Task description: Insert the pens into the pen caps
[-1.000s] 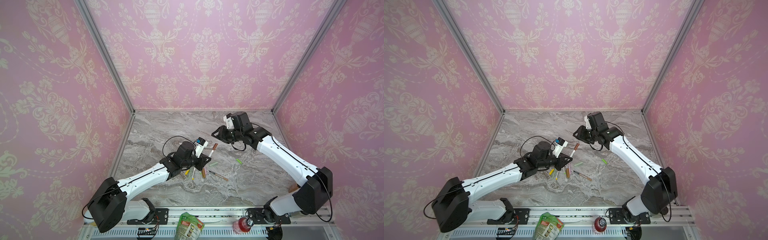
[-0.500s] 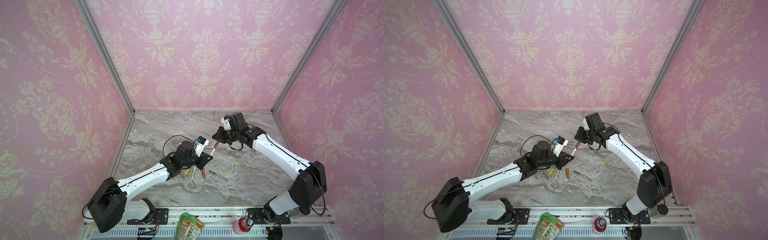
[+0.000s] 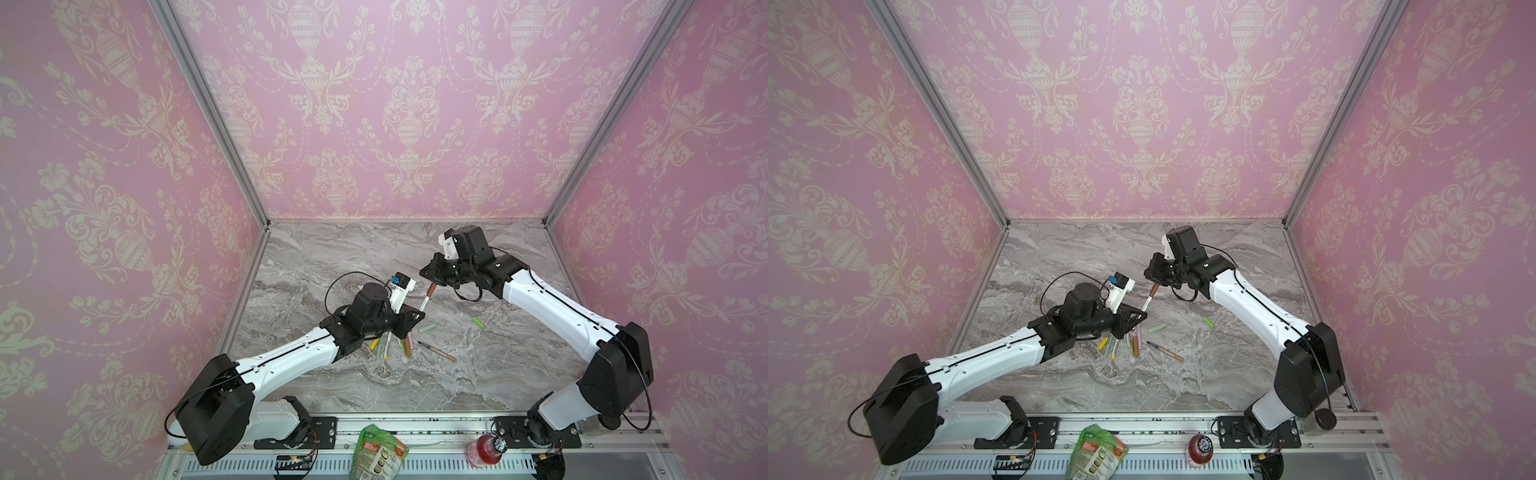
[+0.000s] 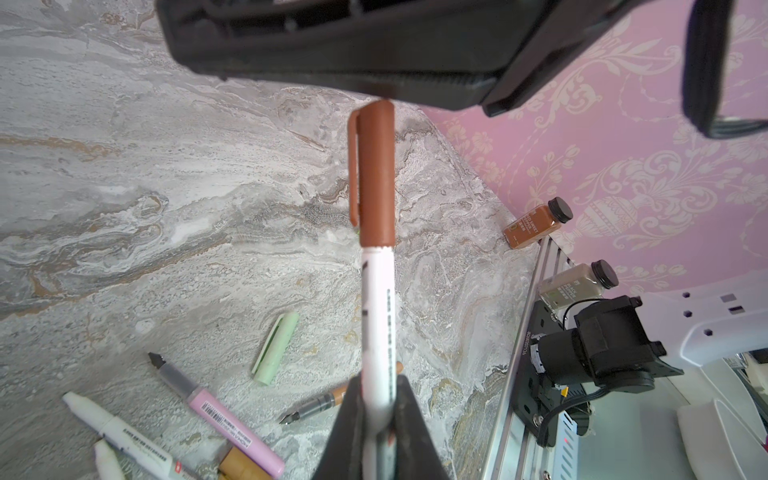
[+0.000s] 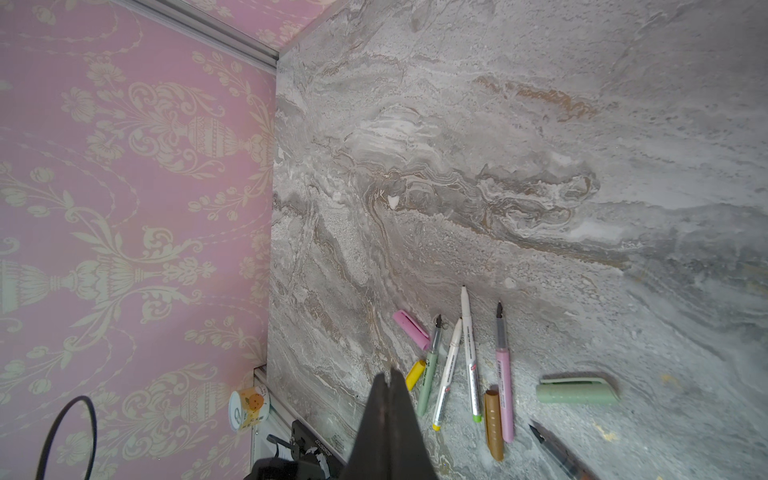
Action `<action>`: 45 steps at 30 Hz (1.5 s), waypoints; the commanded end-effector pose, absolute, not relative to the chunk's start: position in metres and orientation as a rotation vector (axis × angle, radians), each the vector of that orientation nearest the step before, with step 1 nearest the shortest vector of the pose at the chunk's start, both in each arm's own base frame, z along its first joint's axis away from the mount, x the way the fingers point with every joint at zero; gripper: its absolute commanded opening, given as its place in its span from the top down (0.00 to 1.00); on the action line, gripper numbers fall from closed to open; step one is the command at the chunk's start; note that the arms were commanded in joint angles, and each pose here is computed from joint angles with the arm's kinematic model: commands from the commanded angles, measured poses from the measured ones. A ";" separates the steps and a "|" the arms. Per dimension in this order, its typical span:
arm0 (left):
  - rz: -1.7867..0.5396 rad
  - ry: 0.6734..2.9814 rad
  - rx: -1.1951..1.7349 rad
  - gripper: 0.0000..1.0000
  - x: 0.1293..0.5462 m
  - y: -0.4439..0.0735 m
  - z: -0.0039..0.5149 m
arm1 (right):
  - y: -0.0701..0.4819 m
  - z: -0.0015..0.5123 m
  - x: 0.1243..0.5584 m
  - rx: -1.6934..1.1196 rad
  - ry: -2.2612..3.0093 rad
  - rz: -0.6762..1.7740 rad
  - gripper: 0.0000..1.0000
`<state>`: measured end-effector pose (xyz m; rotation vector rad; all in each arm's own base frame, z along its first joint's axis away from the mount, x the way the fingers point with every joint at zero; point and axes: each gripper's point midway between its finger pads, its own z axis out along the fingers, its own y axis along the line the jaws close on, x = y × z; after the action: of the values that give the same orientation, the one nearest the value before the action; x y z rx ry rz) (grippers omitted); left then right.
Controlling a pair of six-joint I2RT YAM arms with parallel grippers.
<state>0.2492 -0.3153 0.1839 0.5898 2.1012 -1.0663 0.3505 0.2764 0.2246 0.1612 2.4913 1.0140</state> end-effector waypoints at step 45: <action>-1.029 2.009 0.509 1.00 0.263 -0.308 0.204 | 0.270 0.228 0.337 0.083 2.560 0.968 0.75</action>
<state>0.2532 -0.3054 0.1912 0.5330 2.0465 -1.0306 0.3386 0.2621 0.2328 0.0939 2.5474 0.9385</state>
